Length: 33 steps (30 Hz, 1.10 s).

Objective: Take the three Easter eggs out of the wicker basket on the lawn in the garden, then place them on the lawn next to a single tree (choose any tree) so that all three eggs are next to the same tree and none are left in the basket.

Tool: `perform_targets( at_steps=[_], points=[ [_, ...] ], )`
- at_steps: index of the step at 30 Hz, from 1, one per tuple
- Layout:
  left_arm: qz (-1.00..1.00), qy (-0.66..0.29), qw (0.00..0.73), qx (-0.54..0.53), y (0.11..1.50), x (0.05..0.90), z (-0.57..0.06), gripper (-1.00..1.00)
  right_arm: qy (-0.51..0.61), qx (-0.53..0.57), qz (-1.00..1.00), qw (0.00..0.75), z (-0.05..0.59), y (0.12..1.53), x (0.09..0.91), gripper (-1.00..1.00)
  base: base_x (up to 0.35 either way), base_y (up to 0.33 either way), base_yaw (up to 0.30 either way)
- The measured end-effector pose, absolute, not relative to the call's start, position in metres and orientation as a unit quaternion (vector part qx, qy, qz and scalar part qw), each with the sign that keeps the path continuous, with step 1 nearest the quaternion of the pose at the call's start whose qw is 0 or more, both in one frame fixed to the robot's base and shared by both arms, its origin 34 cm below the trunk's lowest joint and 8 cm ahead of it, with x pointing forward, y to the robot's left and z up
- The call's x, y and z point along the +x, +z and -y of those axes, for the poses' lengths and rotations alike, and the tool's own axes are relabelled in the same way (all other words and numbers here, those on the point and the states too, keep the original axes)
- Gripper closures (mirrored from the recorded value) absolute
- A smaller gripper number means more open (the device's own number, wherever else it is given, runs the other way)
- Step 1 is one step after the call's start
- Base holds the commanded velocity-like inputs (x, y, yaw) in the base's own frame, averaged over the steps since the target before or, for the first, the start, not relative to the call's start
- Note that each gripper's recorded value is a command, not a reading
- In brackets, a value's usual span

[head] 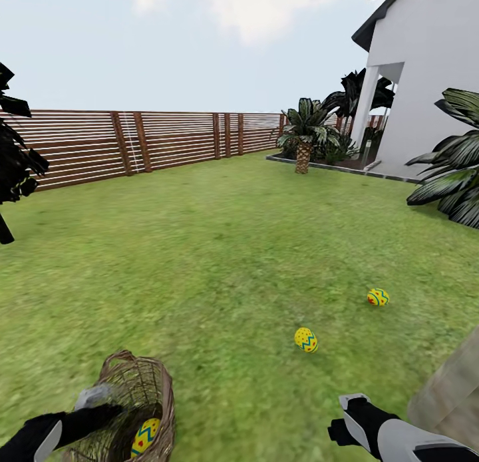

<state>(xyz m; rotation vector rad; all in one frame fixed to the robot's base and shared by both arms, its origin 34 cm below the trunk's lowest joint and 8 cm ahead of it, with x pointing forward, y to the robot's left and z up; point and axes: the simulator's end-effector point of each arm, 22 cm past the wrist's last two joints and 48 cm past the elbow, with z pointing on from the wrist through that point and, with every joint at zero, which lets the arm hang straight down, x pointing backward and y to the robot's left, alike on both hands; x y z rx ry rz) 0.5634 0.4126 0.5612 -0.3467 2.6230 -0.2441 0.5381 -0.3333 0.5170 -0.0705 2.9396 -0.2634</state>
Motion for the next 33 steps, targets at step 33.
perform_targets(
  at_steps=[33],
  points=[
    [-0.957, -0.066, 0.251, -0.126, 0.575, 0.568, -0.446, -1.00, -0.086, -0.025, -0.989, 0.120, 0.333, 0.519, 0.549, -1.00, 0.000, 0.000, 0.000]
  ],
)
